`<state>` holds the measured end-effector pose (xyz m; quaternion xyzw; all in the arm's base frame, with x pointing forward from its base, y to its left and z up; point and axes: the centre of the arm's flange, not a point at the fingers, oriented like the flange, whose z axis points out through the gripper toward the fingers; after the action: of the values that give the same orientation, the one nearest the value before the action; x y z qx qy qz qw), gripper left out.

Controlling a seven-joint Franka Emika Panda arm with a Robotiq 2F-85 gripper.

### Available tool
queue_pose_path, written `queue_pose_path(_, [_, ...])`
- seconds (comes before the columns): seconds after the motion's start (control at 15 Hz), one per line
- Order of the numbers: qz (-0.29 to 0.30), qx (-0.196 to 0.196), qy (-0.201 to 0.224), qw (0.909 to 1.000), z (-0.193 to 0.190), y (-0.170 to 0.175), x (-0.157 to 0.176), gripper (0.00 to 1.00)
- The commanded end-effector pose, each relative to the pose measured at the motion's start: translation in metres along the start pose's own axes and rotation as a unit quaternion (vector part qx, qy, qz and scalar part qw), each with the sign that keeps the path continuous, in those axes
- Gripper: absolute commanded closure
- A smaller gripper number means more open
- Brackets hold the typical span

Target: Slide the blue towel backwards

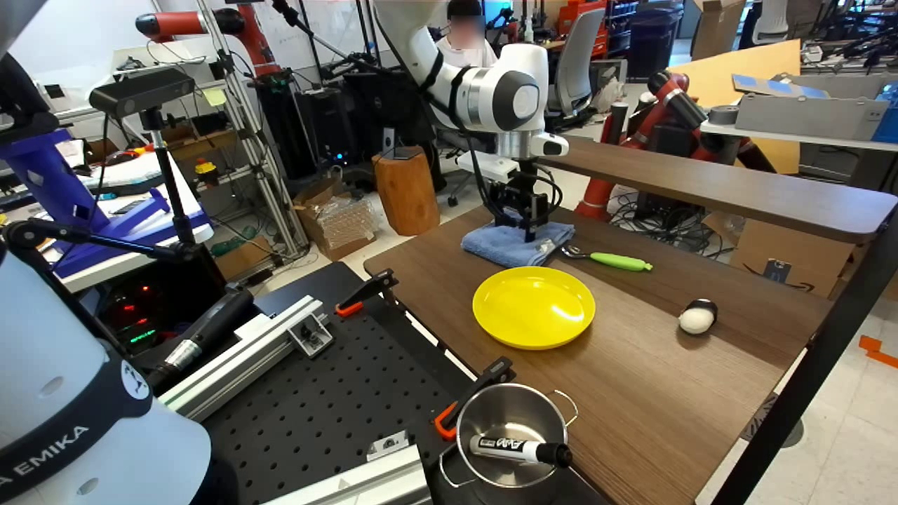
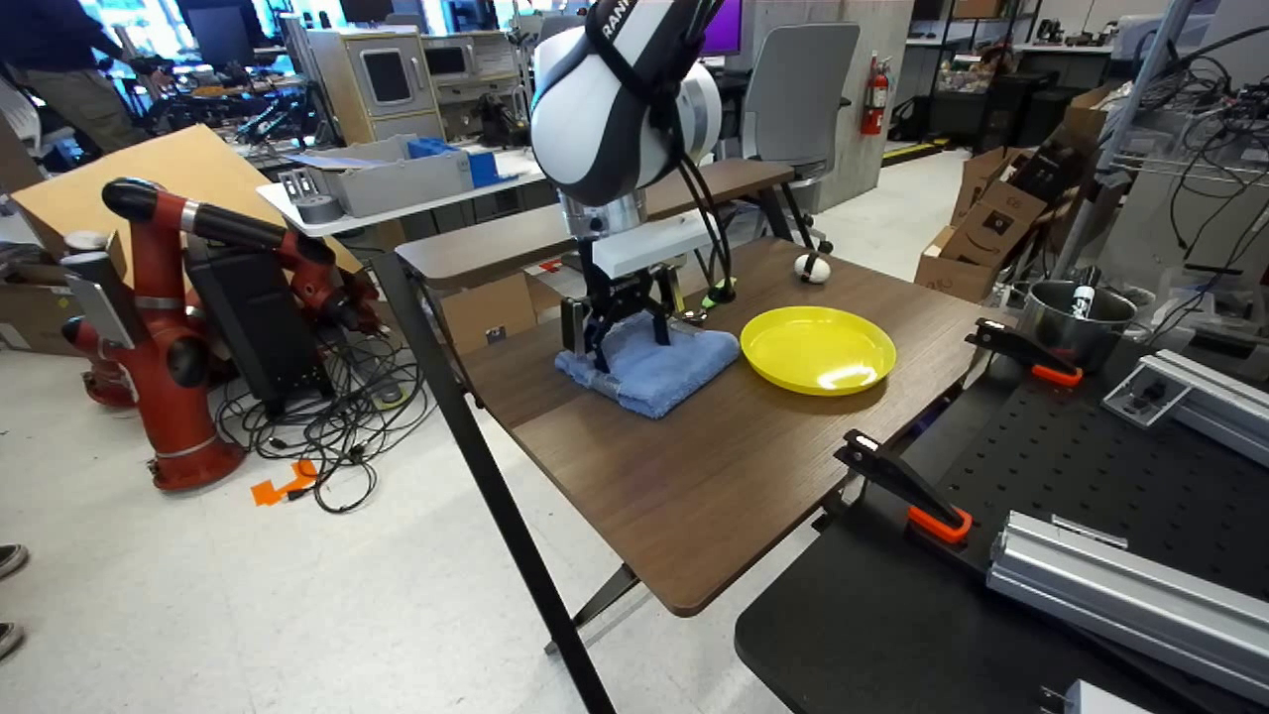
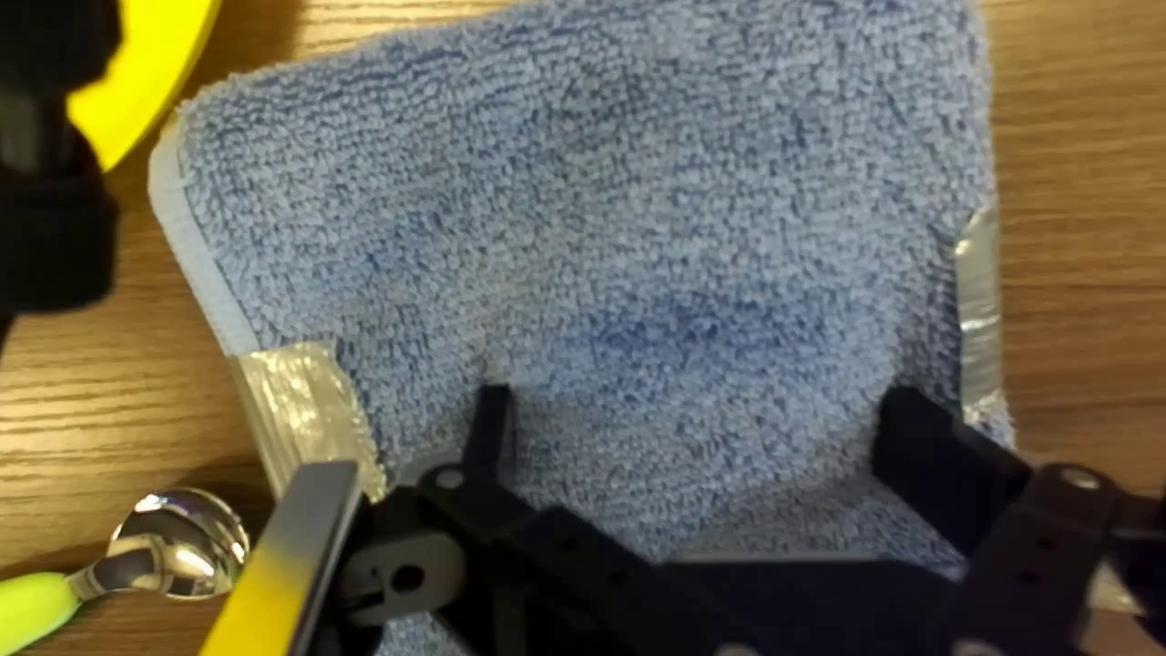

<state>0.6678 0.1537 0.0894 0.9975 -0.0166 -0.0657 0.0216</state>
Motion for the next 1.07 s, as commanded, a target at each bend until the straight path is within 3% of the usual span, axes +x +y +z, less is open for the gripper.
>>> queue_pose_path(0.0, [-0.007, -0.016, 0.002, 0.9998, 0.017, -0.017, 0.0, 0.0])
queue_pose_path(0.47, [-0.035, -0.044, 0.0, 0.9984, 0.041, -0.052, -0.028, 0.0])
queue_pose_path(1.0, [-0.057, -0.071, 0.009, 0.9958, 0.051, -0.071, -0.06, 0.0])
